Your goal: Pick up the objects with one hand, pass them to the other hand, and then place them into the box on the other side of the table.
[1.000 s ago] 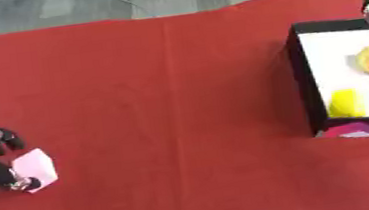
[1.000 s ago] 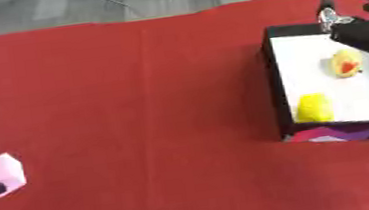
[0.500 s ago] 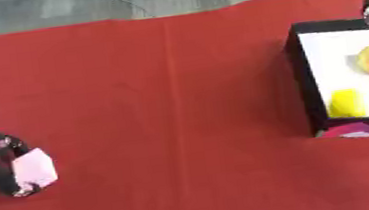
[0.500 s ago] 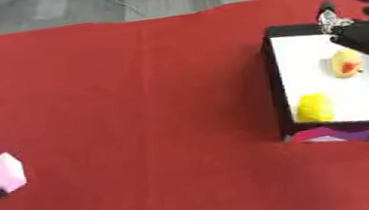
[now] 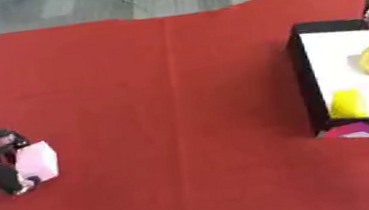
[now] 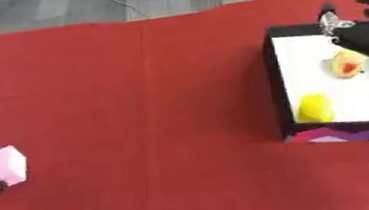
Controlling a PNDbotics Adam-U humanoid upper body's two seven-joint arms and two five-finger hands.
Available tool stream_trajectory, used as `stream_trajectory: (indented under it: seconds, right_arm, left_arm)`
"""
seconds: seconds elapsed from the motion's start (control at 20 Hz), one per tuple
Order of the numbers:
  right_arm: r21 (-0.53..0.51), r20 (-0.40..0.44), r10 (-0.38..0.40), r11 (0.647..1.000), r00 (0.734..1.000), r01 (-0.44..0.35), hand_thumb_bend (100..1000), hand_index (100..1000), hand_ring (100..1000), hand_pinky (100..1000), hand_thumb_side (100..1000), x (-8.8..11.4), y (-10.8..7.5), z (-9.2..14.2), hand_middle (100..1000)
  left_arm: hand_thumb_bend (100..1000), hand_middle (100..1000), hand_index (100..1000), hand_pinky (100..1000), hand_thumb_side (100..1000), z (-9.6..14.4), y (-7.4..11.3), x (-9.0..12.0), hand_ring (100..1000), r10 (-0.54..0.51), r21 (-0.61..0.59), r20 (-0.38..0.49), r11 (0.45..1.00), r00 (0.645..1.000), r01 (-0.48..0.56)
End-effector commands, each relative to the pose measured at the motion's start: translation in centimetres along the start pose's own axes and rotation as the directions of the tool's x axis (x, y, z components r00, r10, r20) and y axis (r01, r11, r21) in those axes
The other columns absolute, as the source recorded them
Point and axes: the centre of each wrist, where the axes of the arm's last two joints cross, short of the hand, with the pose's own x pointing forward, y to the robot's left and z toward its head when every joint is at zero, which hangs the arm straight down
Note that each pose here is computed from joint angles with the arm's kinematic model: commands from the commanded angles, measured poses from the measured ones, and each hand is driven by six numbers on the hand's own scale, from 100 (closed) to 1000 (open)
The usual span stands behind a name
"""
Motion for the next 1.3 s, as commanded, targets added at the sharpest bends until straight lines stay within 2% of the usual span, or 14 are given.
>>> stream_trajectory:
  seconds: [0.05,0.3,0.5,0.7,0.85,1.05,1.3]
  right_arm:
    - [-0.009,0.069,0.003,1.000,0.998,-0.003,100,1000,1000,1000,464,1.6,-0.7,0.0,1000]
    - [0.052,0.183,-0.027,0.998,0.983,0.018,100,1000,1000,1000,460,4.1,0.1,-0.2,1000]
    - [0.176,0.313,-0.043,0.984,0.949,-0.014,100,1000,1000,995,441,6.7,1.6,-0.7,1000]
    - [0.324,0.440,-0.044,0.939,0.897,-0.113,100,1000,1000,998,418,9.3,3.5,-0.9,1000]
    - [0.394,0.508,-0.049,0.901,0.860,-0.182,100,1000,1000,1000,371,11.0,4.8,-0.8,1000]
    - [0.455,0.581,-0.065,0.853,0.811,-0.257,100,1000,1000,1000,321,12.9,6.4,-0.5,1000]
    - [0.500,0.643,-0.070,0.793,0.763,-0.349,100,1000,1000,1000,252,14.7,7.9,-0.1,1000]
  left_arm:
    - [100,603,603,730,115,3.1,2.8,1.1,680,0.056,0.076,-0.043,0.996,0.998,-0.052]
    - [100,554,598,695,134,5.7,4.1,3.9,627,0.066,0.290,0.073,0.953,0.995,-0.085]
    - [100,532,594,671,168,5.8,4.0,5.8,599,0.071,0.404,0.172,0.904,0.982,-0.137]
    - [100,521,605,644,188,4.6,3.6,7.4,577,0.103,0.484,0.233,0.850,0.967,-0.207]
    - [100,515,607,629,190,3.9,2.7,8.5,570,0.094,0.509,0.270,0.831,0.958,-0.225]
    - [100,505,606,616,183,3.1,1.6,9.7,561,0.074,0.537,0.309,0.810,0.948,-0.237]
    - [100,491,588,598,184,2.7,0.9,10.8,547,0.021,0.587,0.352,0.774,0.936,-0.238]
